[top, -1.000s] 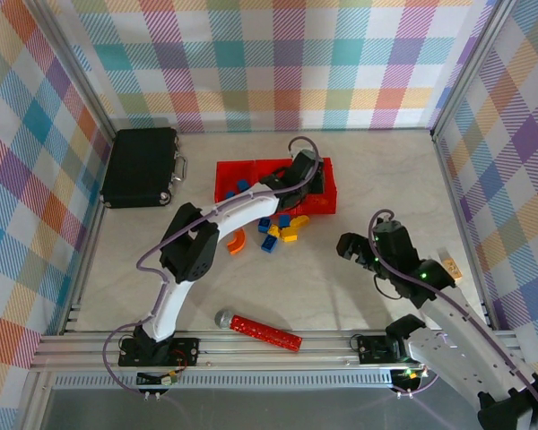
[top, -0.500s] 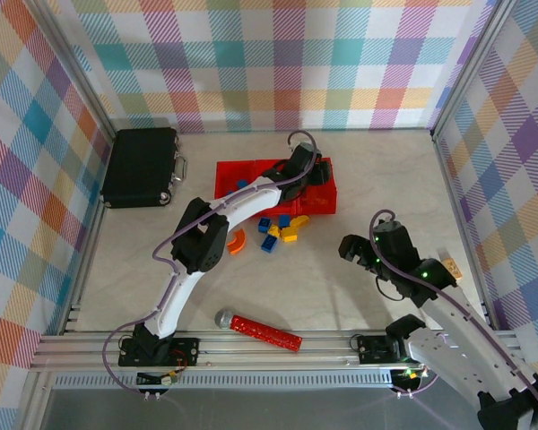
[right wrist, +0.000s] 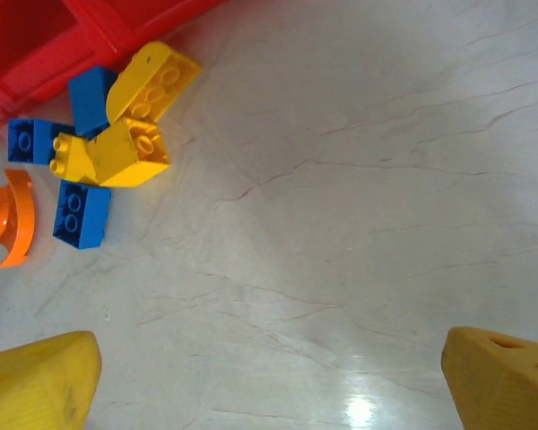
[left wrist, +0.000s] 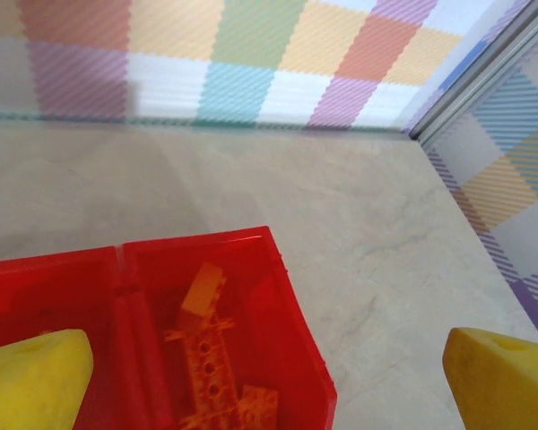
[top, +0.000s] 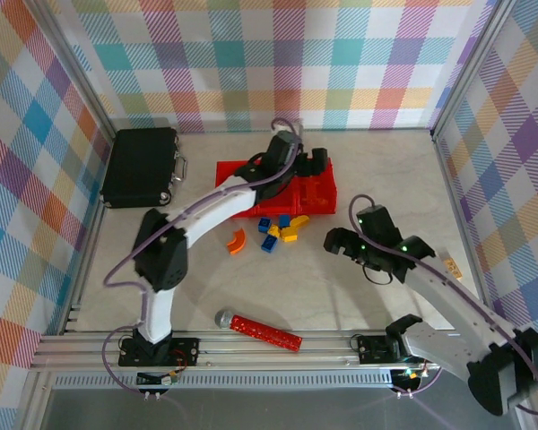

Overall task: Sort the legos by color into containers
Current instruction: Place the lego in the container, then pick up the lego from the center of the table.

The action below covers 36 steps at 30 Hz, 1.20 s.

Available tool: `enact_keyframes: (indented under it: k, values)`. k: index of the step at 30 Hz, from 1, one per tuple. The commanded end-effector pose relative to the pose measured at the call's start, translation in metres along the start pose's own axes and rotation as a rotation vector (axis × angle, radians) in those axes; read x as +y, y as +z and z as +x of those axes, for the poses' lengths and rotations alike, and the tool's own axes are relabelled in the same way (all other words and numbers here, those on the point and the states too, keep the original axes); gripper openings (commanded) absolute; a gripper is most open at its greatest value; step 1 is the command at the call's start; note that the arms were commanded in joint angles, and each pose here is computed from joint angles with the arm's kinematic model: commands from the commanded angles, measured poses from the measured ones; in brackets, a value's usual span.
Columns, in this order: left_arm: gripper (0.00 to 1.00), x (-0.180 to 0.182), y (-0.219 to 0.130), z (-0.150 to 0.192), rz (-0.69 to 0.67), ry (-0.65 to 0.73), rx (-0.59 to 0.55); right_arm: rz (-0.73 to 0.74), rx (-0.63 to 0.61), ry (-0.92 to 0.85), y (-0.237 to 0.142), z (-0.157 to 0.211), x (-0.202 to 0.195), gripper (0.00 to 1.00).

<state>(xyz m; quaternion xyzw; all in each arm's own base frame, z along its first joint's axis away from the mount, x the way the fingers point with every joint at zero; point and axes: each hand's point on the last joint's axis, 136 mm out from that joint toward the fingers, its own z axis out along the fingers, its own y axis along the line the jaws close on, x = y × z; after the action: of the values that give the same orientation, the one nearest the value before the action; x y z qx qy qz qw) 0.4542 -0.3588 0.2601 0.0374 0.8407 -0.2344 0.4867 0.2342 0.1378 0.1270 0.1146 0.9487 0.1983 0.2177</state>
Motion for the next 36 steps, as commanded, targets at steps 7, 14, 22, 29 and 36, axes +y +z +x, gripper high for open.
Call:
enact_keyframes:
  k: [7, 14, 22, 29, 36]
  values:
    - [1.00, 0.096, -0.099, 0.053, -0.236, 0.015, 0.012, -0.023, 0.142, -0.214, 0.038, 0.000, 0.073, 0.98]
    - [1.00, 0.180, -0.172, 0.105, -0.504, -0.022, 0.129, 0.064, 0.208, -0.303, 0.082, -0.004, 0.095, 0.97]
    - [0.99, 0.228, -0.216, 0.134, -0.618, -0.127, 0.207, 0.171, 0.254, -0.370, 0.120, -0.015, 0.107, 0.90]
    - [1.00, 0.240, -0.214, 0.152, -0.574, -0.274, 0.267, 0.251, 0.261, -0.406, 0.129, -0.019, 0.104, 0.85]
    - [1.00, 0.238, -0.202, 0.155, -0.540, -0.315, 0.285, 0.305, 0.296, -0.428, 0.139, -0.015, 0.096, 0.79]
